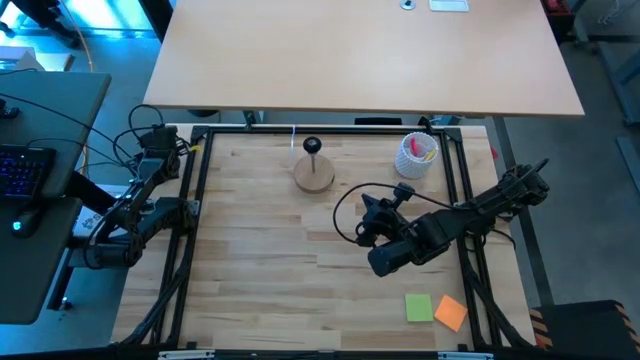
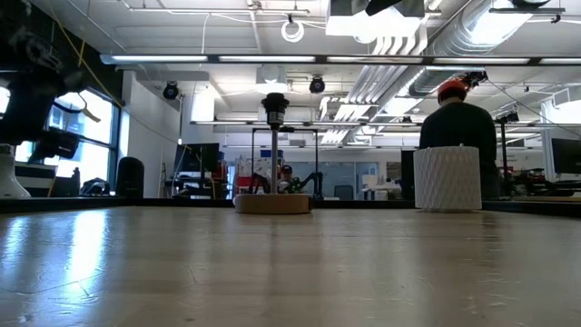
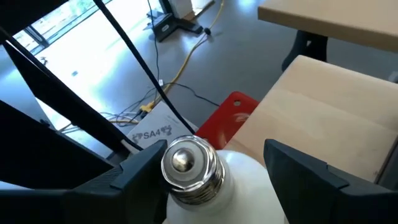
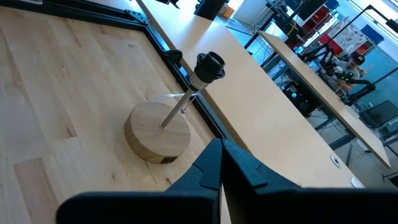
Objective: Screw lightbulb
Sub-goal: Remove the lightbulb from the brown lamp
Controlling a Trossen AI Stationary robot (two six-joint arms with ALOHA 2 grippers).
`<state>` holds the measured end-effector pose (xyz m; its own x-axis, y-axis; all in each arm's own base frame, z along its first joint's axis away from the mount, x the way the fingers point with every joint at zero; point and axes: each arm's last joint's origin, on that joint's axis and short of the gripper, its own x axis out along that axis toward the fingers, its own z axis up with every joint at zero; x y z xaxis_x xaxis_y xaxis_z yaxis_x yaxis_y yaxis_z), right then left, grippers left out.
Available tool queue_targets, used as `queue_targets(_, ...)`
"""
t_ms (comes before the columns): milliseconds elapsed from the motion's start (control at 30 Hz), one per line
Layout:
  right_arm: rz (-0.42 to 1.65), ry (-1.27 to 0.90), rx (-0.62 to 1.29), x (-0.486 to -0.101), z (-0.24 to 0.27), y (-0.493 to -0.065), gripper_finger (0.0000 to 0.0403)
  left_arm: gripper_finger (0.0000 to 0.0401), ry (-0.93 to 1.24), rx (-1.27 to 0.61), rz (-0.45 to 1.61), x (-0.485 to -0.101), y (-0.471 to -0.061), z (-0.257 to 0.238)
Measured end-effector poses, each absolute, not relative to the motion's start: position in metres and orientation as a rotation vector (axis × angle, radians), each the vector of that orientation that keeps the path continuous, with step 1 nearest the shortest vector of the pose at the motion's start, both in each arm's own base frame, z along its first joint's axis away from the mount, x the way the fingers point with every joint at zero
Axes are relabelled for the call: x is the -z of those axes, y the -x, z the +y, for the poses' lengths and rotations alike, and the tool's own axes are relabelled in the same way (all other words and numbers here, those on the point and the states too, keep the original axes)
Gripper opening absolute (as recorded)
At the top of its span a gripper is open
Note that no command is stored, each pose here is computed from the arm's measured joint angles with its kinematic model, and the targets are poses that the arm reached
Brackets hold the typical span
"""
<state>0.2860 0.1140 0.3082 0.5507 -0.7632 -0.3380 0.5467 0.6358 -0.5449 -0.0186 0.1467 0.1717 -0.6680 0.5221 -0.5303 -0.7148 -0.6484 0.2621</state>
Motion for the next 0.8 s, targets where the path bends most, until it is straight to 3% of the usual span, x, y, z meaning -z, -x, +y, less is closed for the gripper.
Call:
queue_targets(467,0.592,0.403,0.8,-0.3082,0.1139,-0.286,0.0,0.0256,0.541,-2.27,0.6,-0.1695,0.0207,0.147)
queue_targets(800,0.592,0.403,0.8,-0.3082,0.1139,-0.286,0.0,0.0193,0.544,-2.269,0.605,-0.1691,0.0207,0.1468)
